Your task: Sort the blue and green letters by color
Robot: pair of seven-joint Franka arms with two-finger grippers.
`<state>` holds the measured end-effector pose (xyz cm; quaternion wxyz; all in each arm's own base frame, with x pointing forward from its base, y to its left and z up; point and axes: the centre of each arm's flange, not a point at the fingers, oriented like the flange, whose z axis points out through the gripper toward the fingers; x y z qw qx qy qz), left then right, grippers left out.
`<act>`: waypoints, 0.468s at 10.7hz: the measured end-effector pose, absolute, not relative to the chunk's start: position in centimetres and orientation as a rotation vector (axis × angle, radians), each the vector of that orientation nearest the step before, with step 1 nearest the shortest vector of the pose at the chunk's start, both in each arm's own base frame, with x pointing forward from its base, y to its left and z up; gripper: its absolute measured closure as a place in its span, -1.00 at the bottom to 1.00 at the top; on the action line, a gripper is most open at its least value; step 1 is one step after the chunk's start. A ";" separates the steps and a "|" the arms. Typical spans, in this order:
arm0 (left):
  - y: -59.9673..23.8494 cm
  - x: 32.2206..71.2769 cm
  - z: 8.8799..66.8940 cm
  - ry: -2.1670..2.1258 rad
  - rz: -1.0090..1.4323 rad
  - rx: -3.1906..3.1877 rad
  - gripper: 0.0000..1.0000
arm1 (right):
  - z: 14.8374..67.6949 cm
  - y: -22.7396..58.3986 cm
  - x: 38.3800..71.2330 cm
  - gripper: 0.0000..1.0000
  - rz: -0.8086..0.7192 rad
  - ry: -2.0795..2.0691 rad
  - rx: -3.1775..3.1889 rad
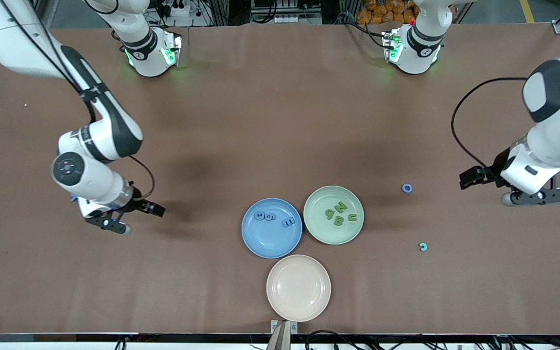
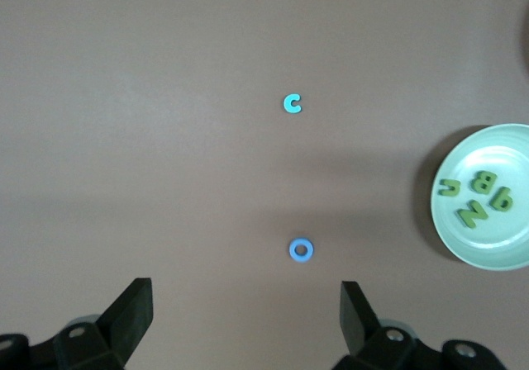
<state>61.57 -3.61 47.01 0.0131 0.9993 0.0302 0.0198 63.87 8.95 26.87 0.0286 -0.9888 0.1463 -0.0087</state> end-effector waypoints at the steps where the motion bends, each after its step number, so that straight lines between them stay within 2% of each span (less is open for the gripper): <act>1: -3.7 61.1 49.2 0.094 0.025 3.119 -1.00 | 26.2 5.7 63.8 -1.00 -0.011 0.377 -3.067; 5: -3.8 59.9 55.1 0.088 -0.103 3.128 -1.00 | 24.3 -7.2 62.3 -1.00 0.035 0.134 -3.087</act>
